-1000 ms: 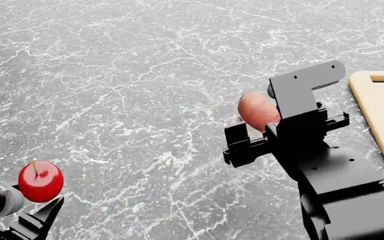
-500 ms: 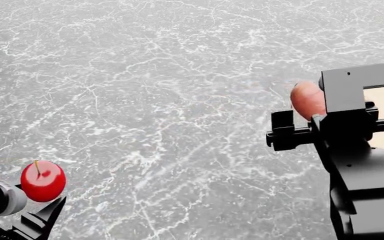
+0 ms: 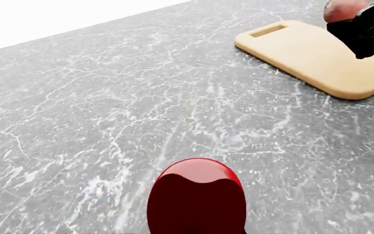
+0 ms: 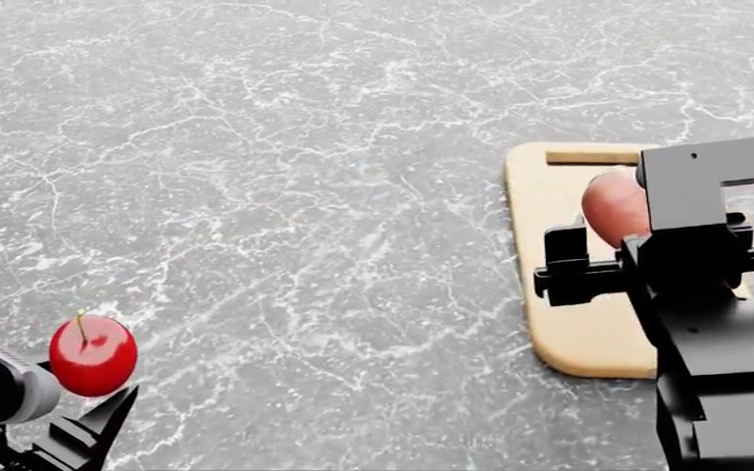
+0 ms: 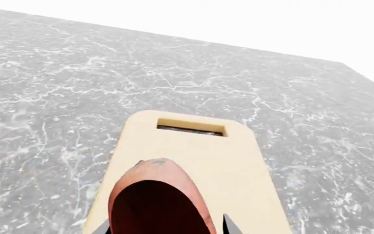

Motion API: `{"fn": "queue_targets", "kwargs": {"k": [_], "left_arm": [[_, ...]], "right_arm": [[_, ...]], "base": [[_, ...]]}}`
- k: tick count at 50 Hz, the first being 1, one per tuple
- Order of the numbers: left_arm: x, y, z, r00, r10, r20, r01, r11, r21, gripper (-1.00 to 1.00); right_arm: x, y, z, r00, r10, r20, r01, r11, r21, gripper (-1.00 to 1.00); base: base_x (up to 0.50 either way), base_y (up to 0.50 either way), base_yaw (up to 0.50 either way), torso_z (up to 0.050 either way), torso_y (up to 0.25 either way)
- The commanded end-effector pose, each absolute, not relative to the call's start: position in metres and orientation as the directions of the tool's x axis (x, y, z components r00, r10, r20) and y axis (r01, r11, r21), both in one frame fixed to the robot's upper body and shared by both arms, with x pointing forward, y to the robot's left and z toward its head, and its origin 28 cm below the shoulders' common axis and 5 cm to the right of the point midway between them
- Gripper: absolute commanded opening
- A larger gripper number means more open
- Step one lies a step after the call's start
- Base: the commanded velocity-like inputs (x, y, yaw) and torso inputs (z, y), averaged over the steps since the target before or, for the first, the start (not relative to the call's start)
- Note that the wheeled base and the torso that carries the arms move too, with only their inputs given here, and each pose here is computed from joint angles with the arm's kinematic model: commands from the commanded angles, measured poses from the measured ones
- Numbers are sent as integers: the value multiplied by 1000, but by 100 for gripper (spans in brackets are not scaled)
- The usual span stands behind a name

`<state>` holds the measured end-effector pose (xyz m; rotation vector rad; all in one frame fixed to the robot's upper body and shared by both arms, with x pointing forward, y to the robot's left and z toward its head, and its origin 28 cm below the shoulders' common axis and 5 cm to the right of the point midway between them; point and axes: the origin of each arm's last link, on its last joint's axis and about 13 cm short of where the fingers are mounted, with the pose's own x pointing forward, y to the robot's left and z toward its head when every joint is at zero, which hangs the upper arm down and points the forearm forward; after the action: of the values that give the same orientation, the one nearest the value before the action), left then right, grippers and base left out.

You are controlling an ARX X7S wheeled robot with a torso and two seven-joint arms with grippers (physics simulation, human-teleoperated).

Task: Place the cherry and the sweet potato on separate cutting boards.

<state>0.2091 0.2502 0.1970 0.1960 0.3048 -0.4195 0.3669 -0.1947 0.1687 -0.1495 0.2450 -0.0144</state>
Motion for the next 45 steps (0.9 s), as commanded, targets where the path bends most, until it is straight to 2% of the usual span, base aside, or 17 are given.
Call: {"fn": "queue_targets", "kwargs": {"k": [1,17,36,37,45], "left_arm": [[210,249,202,872,-405,-274,439,896,73,-100],[210,250,203,882,-389,-264,423,903,81,-100],[209,250,203,881,-391,-266,425,901,84,-100],[209,250,204,881,-392,-264,427,900,86,-100],[209,247,208,882,-399,-250,432,897,93,-100]], "right_arm": [[377,-183,165,961,18,-275,-57,989,-135,-100],[385,-176,141,926,42,-376,-99,986,-135,-100],[379,-177,142,928,36,-371,-88,988,-125,-100],[379,-178,142,928,36,-372,-89,988,-127,100],[379,-179,148,932,31,-362,-81,989,-124,100]], "base": [[0,0,0,0,0],[0,0,0,0,0],[0,0,0,0,0],[0,0,0,0,0],[0,0,0,0,0]]}}
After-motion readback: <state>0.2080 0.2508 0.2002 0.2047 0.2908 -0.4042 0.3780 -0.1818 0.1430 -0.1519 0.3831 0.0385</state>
